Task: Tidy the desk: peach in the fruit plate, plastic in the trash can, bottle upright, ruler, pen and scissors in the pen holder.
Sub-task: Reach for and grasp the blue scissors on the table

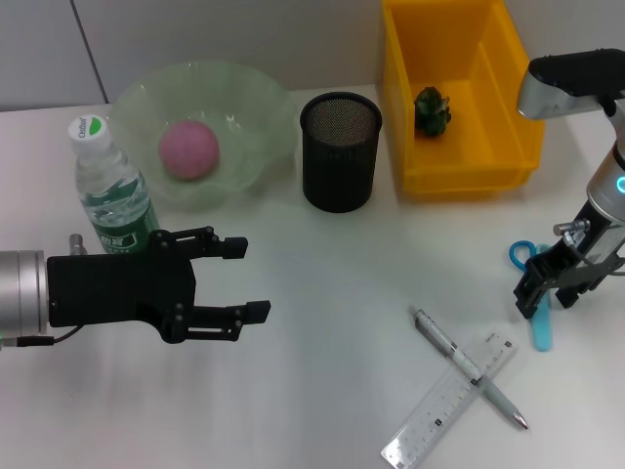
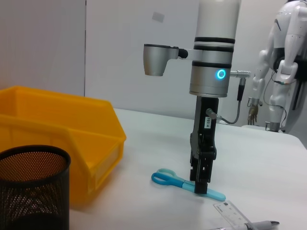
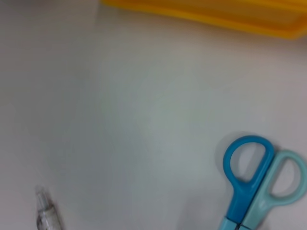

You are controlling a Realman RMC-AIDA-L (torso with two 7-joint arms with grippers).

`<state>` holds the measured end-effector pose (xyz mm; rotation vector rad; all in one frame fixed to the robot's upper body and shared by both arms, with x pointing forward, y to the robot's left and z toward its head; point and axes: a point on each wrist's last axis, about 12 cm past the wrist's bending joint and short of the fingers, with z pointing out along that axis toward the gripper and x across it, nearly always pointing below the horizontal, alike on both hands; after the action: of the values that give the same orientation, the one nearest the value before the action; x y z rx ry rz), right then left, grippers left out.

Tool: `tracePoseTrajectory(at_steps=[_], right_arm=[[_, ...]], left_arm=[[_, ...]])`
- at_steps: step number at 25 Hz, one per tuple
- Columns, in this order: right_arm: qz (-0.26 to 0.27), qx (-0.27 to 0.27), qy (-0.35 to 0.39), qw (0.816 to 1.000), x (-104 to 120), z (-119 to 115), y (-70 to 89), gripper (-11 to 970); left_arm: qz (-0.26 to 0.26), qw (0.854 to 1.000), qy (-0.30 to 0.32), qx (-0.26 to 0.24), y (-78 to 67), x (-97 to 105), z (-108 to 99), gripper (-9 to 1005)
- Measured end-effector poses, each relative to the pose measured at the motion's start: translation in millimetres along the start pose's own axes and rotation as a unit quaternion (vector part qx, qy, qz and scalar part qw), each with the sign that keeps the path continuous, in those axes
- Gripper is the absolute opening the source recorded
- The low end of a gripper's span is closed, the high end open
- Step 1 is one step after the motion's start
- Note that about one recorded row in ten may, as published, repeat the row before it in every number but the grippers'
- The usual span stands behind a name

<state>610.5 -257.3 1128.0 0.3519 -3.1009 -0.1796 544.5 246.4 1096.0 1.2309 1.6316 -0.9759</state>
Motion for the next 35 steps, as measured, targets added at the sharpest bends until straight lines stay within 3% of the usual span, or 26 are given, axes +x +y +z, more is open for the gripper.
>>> tracePoseTrajectory(at_steps=[22, 26, 35], right_arm=[[-0.008, 0.004, 0.002, 1.0, -1.7, 0.3, 3.0, 517], [-0.008, 0.005, 0.002, 1.0, -2.1, -0.2, 3.0, 306], [-0.008, 0.005, 0.001, 1.0, -2.4, -1.0, 2.5, 310]], left_arm=[[0.001, 1.0, -0.001, -0.001, 0.3, -0.7, -0.3, 832], [0.001, 1.0, -0.005, -0.002, 0.6, -1.6, -0.7, 832], [0.002, 1.0, -0.004, -0.002, 0.8, -2.0, -1.2, 832]])
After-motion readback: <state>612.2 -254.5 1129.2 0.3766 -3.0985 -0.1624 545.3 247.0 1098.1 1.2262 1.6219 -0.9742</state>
